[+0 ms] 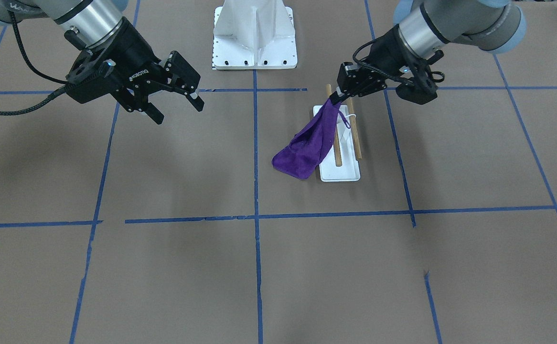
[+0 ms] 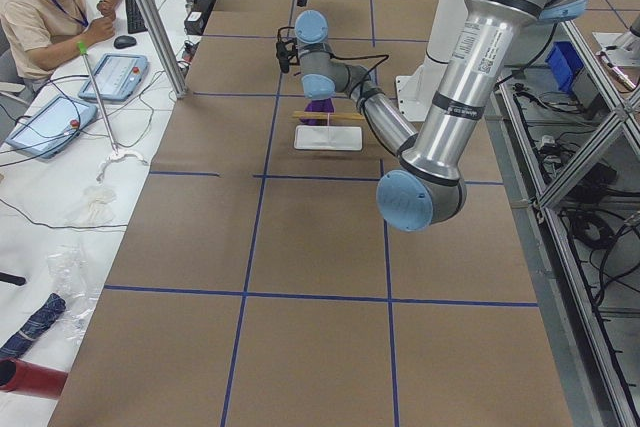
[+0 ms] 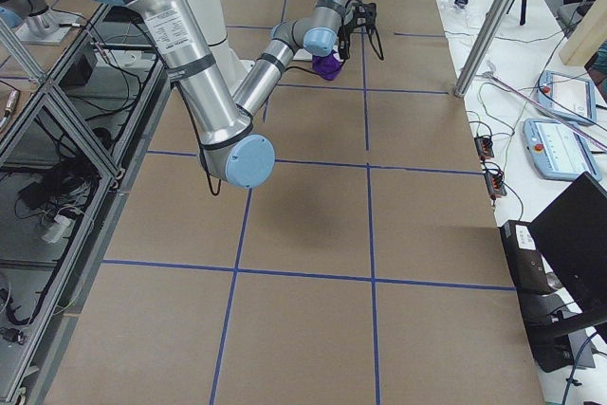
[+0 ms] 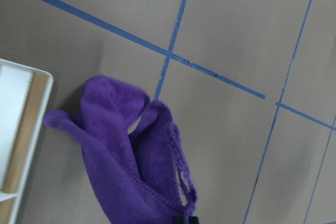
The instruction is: Hang towel on rack
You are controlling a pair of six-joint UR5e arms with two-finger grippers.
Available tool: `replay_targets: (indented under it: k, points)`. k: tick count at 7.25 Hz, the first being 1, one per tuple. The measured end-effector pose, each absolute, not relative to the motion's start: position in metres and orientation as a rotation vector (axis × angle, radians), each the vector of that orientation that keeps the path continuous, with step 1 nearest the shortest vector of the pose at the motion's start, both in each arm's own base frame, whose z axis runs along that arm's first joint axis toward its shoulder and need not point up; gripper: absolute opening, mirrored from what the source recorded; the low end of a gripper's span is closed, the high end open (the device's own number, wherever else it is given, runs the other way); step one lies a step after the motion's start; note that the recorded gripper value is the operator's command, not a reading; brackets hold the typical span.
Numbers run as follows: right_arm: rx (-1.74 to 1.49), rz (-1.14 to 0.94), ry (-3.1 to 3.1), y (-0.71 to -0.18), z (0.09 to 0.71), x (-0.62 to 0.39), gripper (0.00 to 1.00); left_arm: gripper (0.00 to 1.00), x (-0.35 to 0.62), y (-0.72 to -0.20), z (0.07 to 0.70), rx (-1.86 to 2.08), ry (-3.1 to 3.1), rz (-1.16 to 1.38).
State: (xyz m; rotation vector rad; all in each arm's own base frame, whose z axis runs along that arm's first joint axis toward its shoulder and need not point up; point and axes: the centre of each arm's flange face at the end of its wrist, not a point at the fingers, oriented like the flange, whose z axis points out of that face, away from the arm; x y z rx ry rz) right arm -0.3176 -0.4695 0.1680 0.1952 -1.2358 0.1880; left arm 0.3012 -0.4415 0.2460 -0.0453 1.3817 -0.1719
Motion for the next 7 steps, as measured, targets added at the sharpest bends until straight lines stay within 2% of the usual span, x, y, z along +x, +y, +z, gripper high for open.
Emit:
replay_targets:
  k: [2, 4, 5, 6, 7]
  points:
    - [0.227, 0.173, -1.201, -0.474, 0.183, -0.317, 1.00, 0.00, 0.262, -0.443, 0.328, 0.069, 1.270, -0.080]
    - [0.229, 0.172, -1.192, -0.475, 0.188, -0.316, 1.00, 0.00, 0.258, -0.448, 0.380, 0.089, 1.202, -0.030]
    - [0.228, 0.175, -1.188, -0.475, 0.191, -0.315, 1.00, 0.26, 0.260, -0.451, 0.397, 0.087, 1.191, -0.026]
    - [0.227, 0.179, -1.186, -0.476, 0.193, -0.313, 1.00, 0.99, 0.262, -0.454, 0.412, 0.086, 1.187, -0.024]
    - [0.226, 0.182, -1.183, -0.477, 0.195, -0.312, 1.00, 1.00, 0.266, -0.458, 0.426, 0.085, 1.180, -0.028]
